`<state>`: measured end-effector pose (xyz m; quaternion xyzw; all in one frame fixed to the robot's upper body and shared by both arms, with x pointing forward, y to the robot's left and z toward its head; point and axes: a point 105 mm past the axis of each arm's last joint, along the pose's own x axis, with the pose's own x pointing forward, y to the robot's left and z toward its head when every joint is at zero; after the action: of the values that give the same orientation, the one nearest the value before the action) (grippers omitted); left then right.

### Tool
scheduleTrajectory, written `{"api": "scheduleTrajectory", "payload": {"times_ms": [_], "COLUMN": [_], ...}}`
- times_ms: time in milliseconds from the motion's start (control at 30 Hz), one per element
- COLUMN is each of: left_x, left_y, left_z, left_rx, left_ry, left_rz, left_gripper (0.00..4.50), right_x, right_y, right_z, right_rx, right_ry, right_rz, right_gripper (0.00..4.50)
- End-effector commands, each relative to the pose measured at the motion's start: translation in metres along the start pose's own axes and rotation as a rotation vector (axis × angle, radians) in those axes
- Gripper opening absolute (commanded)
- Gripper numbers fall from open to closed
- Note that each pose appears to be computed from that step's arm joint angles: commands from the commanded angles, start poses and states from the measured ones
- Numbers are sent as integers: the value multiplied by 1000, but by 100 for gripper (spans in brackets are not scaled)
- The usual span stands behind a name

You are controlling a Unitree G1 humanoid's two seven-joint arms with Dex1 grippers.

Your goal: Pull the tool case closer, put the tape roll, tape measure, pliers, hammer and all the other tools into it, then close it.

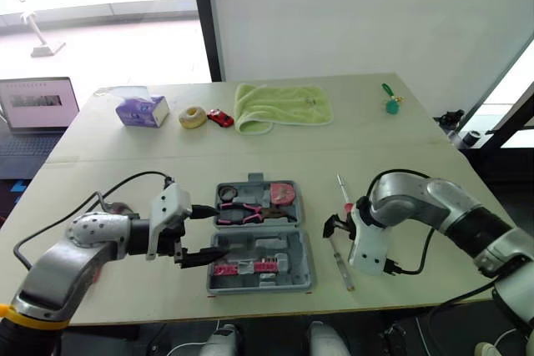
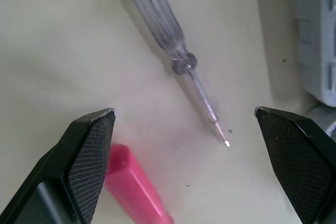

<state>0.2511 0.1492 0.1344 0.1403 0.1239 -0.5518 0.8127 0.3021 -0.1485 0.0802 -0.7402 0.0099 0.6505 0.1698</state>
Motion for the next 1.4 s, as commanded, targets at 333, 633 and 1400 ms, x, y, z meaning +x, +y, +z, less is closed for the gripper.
{"api": "scheduleTrajectory", "payload": {"times_ms": [333,633,1400], "left_x": [-7,-3,6], "left_y": [0,0,3], "left_z": [10,15,18], "left_rx": [30,39,50], "left_ry": [-15,-30,-29], "left_rz": [48,42,3], "left_gripper": [450,450,450], "right_x": [16,14,10], "right_y": [-6,-1,-15], "right_z": [45,40,23], "right_rx": [-124,-47,192], "right_ry": [-121,-56,-16], "right_rz": [59,131,20], "right_gripper": [448,266,335]}}
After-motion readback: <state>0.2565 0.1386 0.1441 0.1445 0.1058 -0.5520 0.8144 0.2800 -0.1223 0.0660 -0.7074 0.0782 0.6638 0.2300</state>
